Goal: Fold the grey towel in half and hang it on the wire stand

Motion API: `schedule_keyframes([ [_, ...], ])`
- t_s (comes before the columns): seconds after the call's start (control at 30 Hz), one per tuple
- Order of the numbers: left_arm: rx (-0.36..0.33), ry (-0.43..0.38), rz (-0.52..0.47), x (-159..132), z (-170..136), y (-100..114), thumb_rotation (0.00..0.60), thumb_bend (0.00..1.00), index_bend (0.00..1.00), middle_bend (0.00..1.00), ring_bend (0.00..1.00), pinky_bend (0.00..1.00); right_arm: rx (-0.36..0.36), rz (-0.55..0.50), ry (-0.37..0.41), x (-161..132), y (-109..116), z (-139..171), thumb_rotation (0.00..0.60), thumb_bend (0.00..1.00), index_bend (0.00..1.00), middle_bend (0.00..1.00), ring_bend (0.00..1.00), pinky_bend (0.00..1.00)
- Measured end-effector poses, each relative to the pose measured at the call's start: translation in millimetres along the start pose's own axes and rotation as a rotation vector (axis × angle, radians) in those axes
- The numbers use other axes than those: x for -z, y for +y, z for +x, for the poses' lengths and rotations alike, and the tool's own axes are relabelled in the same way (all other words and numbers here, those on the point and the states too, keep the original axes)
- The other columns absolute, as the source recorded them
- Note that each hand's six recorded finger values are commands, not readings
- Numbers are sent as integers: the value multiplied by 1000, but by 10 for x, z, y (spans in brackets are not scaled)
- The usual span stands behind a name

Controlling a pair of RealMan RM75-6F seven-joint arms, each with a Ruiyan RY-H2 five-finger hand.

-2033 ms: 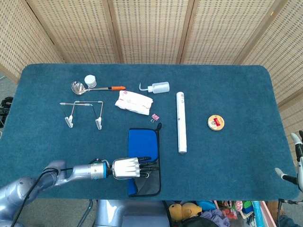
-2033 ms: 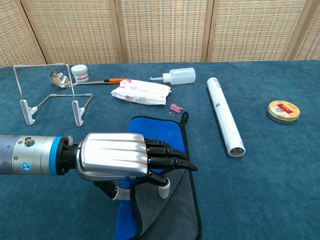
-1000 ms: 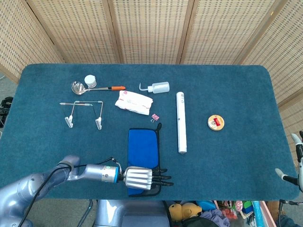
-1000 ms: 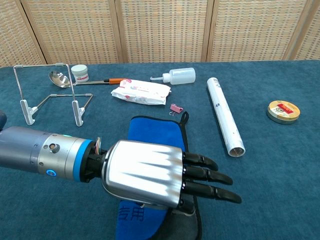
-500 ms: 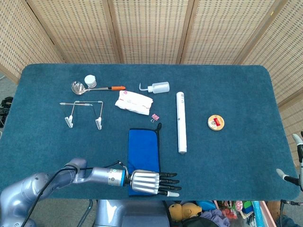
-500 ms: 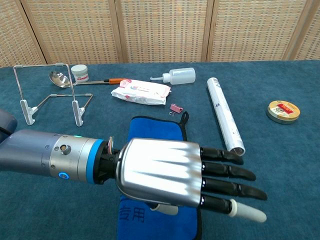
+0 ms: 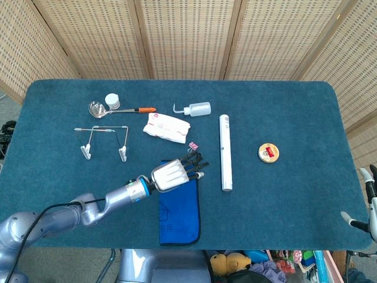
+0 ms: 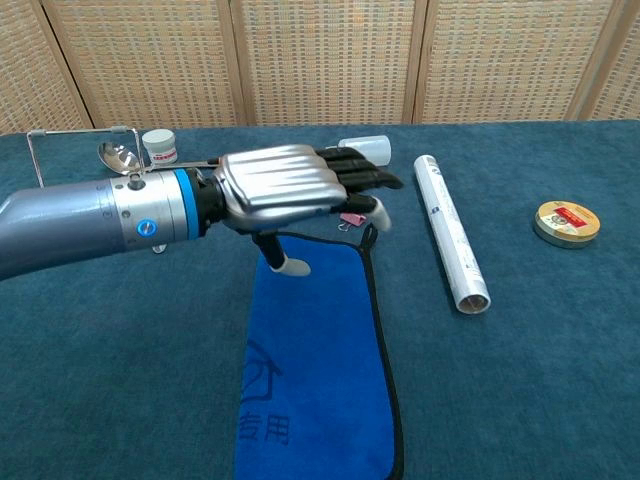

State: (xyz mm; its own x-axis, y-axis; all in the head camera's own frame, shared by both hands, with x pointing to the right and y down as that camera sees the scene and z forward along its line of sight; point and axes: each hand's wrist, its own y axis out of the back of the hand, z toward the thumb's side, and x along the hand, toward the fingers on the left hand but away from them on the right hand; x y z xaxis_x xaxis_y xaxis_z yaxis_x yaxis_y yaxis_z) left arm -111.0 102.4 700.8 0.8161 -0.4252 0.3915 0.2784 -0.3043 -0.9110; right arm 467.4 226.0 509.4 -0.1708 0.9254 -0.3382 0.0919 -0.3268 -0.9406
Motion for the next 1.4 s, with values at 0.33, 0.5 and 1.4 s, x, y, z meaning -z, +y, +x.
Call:
schedule_keyframes([
  [0.33, 188, 300, -163, 571, -46, -54, 600, 258, 259, 0, 0, 0, -5, 6, -2, 7, -14, -17, 600, 0, 0, 0, 0, 0],
  [0.5, 241, 371, -219, 643, -65, -73, 600, 279, 263, 0, 0, 0, -6, 7, -1, 8, -16, -17, 600, 0, 0, 0, 0, 0],
  [1.4, 343, 497, -305, 424, 147, -295, 600, 327, 308, 0, 0, 0, 30, 22, 29, -40, -18, -14, 600, 0, 0, 0, 0, 0],
])
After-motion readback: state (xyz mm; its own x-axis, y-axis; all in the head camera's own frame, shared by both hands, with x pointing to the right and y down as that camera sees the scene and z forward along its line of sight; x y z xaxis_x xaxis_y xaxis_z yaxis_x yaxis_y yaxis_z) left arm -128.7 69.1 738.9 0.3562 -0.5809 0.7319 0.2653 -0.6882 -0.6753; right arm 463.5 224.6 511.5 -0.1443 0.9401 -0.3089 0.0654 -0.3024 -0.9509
